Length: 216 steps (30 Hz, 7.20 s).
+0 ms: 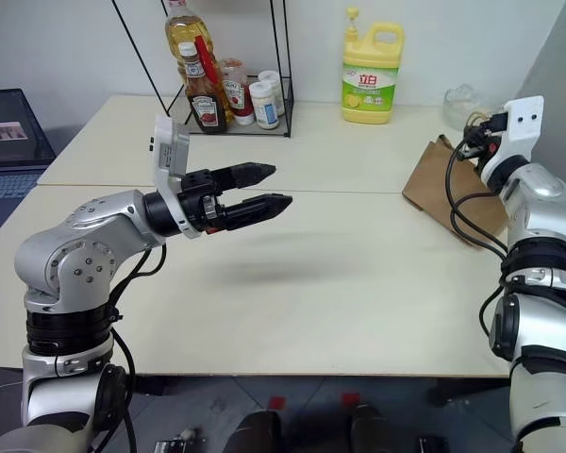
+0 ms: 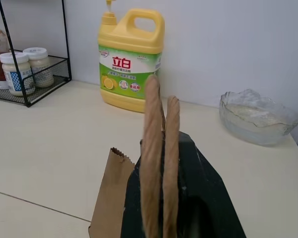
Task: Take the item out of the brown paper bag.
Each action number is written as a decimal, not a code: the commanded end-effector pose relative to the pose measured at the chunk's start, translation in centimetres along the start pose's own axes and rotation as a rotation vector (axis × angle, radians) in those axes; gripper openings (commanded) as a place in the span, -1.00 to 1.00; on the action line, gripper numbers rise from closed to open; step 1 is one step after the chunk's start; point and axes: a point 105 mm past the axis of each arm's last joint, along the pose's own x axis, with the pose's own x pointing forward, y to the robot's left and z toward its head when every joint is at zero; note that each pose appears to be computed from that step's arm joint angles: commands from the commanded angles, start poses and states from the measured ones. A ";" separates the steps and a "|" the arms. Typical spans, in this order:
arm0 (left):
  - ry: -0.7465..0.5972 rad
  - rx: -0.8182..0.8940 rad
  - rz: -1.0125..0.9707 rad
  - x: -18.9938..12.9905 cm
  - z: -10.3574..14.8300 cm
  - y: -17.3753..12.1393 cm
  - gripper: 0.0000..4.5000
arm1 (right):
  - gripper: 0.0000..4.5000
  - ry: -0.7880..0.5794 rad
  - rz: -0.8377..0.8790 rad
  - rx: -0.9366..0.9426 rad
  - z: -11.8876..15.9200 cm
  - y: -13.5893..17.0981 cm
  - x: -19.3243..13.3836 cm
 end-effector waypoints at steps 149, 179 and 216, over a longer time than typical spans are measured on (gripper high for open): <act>0.118 0.119 0.417 -10.2 -0.9 6.8 1.00 | 1.00 -0.002 0.929 -0.147 2.2 18.1 -4.1; 0.487 0.547 0.119 -3.3 -1.9 11.2 1.00 | 1.00 0.111 0.628 0.039 -1.5 19.2 -9.8; 0.683 0.640 -0.440 -6.8 -8.3 -1.8 1.00 | 1.00 0.203 0.693 0.031 -4.3 17.8 -13.2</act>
